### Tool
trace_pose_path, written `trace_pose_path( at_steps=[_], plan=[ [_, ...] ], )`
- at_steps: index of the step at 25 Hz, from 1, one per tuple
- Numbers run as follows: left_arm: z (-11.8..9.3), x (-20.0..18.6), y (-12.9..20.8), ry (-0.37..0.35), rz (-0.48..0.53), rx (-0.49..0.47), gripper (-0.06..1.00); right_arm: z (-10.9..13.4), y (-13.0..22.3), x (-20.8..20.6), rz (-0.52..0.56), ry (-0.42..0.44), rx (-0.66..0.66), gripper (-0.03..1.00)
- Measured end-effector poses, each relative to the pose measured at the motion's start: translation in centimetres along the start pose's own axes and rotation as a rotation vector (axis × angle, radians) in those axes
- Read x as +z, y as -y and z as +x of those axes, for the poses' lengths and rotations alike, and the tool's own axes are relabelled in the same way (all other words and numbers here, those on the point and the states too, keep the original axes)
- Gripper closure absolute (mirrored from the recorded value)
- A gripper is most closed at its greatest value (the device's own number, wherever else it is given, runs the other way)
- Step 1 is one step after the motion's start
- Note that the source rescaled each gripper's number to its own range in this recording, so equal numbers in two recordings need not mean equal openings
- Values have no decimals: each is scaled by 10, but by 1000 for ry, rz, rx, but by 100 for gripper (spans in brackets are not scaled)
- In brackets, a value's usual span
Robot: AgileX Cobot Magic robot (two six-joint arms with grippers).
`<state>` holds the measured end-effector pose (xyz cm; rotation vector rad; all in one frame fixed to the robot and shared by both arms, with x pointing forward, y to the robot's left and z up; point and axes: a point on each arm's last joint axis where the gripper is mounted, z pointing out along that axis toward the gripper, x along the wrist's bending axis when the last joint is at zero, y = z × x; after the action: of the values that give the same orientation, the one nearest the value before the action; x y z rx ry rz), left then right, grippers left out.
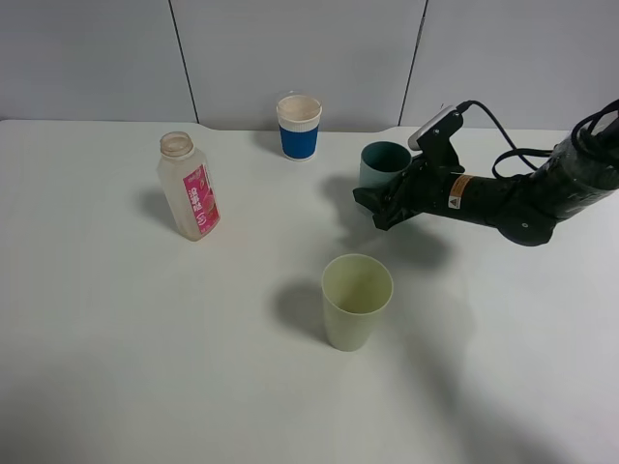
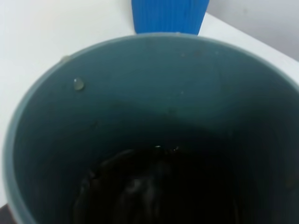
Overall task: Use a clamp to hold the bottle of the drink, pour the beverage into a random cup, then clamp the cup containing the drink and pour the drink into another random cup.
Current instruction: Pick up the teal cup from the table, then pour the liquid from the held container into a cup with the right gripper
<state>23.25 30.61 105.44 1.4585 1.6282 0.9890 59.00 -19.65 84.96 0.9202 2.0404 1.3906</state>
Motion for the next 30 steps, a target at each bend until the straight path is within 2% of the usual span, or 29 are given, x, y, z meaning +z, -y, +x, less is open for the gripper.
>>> trace_pose_path(
  at_steps=[7,14,19,22,30],
  plan=[
    [0,0,0,0,0,0,-6,0,0,0,0,1,11,97],
    [0,0,0,0,0,0,-6,-2,-2,-1,2,19,83,97],
    [0,0,0,0,0,0,-6,-1,-23,-8,-5,4,95,97],
    [0,0,0,0,0,0,-6,5,-48,-20,0,-60,26,97],
    [0,0,0,0,0,0,-6,21,-65,-36,53,-238,-183,97]
  ],
)
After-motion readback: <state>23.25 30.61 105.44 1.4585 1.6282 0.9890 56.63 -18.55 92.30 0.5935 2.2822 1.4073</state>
